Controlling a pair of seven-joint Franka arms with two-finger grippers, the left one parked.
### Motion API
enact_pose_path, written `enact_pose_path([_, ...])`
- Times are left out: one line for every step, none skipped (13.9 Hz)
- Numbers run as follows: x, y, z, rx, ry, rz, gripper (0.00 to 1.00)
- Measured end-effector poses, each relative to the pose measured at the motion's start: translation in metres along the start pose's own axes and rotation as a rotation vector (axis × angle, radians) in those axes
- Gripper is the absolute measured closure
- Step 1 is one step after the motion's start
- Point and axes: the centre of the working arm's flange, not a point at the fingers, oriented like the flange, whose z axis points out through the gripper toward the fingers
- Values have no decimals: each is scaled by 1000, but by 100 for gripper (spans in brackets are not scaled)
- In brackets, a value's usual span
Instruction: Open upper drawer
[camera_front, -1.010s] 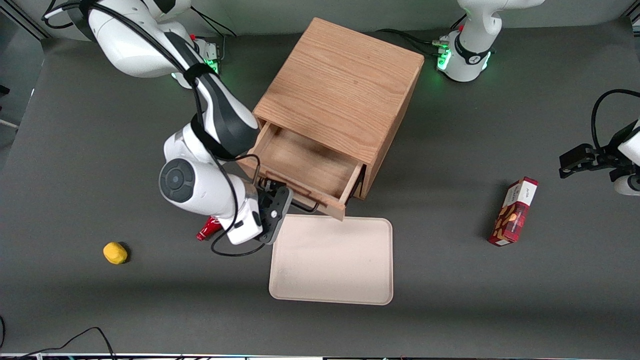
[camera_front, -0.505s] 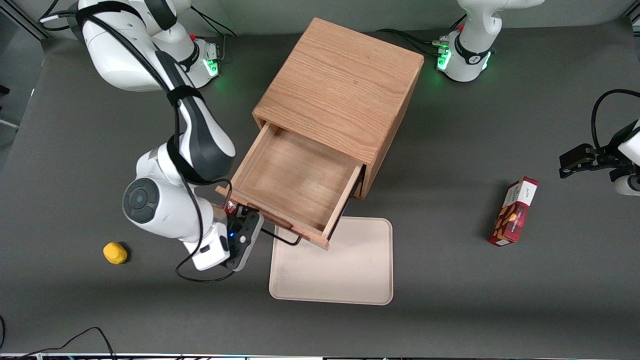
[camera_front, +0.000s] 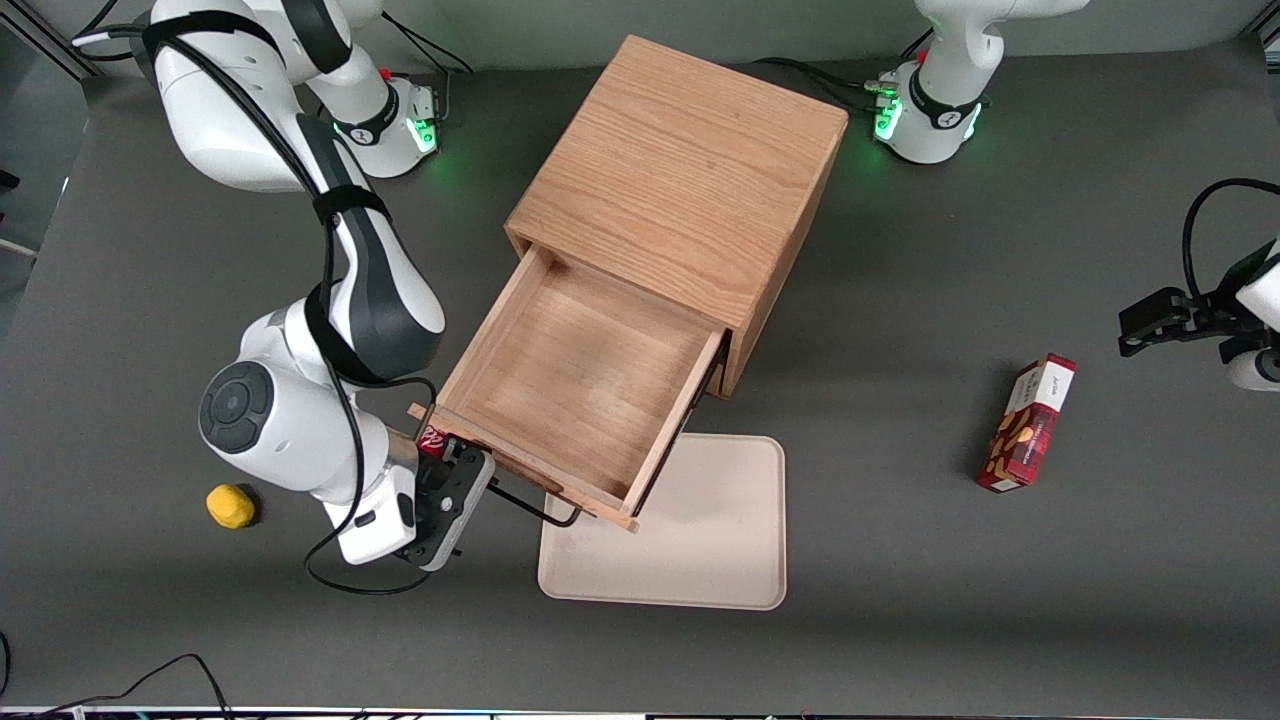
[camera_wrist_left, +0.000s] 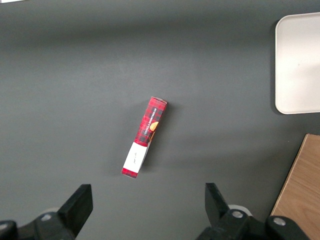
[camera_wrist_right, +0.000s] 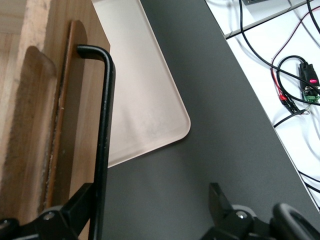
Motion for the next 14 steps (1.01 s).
enact_pose_path([2, 0, -4, -3, 7, 26, 0])
enact_pose_path([5, 0, -13, -8, 24, 65, 0])
enact_pose_path([10, -2, -27, -12, 45, 111, 0])
enact_pose_path([14, -6, -43, -16, 62, 161, 0])
enact_pose_path([19, -11, -62, -21, 79, 217, 0])
enact_pose_path([21, -17, -82, -18, 89, 267, 0])
enact_pose_path([21, -24, -101, -13, 90, 306, 0])
enact_pose_path([18, -30, -119, -11, 90, 336, 0])
enact_pose_path([9, -33, -138, -13, 87, 377, 0])
enact_pose_path([-4, -34, -156, -28, 77, 428, 0])
enact_pose_path([-19, -36, -172, -64, 53, 473, 0])
enact_pose_path([-33, -41, -187, -112, 22, 515, 0])
enact_pose_path([-46, -49, -201, -150, 0, 563, 0])
enact_pose_path([-59, -58, -212, -169, -12, 623, 0])
